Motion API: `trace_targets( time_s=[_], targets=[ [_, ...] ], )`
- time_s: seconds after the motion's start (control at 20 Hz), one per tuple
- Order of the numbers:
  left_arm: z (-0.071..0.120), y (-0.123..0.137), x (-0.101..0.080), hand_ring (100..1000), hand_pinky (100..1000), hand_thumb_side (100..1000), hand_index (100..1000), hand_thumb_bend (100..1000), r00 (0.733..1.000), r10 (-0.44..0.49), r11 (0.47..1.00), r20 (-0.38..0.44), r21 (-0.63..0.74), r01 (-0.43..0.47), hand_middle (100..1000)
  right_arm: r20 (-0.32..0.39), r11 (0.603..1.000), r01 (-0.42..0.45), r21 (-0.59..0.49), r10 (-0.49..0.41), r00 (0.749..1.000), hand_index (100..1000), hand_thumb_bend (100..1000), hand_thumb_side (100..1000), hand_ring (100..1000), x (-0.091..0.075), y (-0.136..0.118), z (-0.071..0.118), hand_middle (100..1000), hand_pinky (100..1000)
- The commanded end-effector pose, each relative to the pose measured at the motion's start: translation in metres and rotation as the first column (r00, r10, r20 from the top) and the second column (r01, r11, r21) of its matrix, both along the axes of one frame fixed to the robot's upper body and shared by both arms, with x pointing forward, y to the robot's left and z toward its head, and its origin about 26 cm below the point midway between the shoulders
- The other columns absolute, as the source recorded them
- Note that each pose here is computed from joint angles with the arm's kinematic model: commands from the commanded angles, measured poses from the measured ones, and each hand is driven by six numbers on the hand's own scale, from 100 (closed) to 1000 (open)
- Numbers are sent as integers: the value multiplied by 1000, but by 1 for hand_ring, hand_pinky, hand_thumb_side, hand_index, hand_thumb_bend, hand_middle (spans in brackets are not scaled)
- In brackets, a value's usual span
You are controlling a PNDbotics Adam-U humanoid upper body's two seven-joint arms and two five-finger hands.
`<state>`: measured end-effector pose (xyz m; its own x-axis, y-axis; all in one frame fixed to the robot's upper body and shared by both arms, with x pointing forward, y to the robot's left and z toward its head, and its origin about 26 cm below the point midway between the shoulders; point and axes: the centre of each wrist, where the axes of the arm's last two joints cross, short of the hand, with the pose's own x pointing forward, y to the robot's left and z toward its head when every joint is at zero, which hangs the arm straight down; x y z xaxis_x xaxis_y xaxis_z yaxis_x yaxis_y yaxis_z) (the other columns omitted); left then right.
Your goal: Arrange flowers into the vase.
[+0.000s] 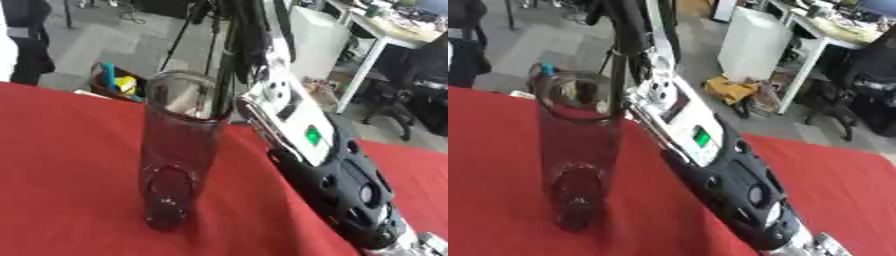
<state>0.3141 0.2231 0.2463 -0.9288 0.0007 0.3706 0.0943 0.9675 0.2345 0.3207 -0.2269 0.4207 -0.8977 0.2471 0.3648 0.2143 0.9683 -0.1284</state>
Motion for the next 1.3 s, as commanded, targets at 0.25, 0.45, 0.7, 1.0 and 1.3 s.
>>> trace_targets(
  time_s=[0.25,0.45,0.7,1.0,1.3],
  targets=[
    [7,-2,-3,932,838,1000,894,100,1000,-15,1000,27,9,15,871,12,999,46,-10,-46,999,166,100,829,468,-13,-2,15,168,357],
    [7,-2,-3,932,839,1000,894,100,999,-19,1000,26,9,19,871,6,1000,17,11,-17,1000,174,100,837,470,-15,0,15,170,364],
    [7,-2,-3,932,839,1000,891,100,999,-19,1000,27,9,19,870,0,1000,30,5,-30,1000,257,100,840,494,-17,-1,12,197,410],
    [7,-2,-3,933,839,1000,892,100,999,-20,1000,26,10,19,871,-23,992,105,-70,-107,994,281,100,834,521,-18,-2,8,229,443],
    [8,-2,-3,933,839,1000,891,100,999,-21,1000,29,11,21,873,-47,980,153,-124,-160,986,310,100,819,541,-18,-2,3,247,466]
  ],
)
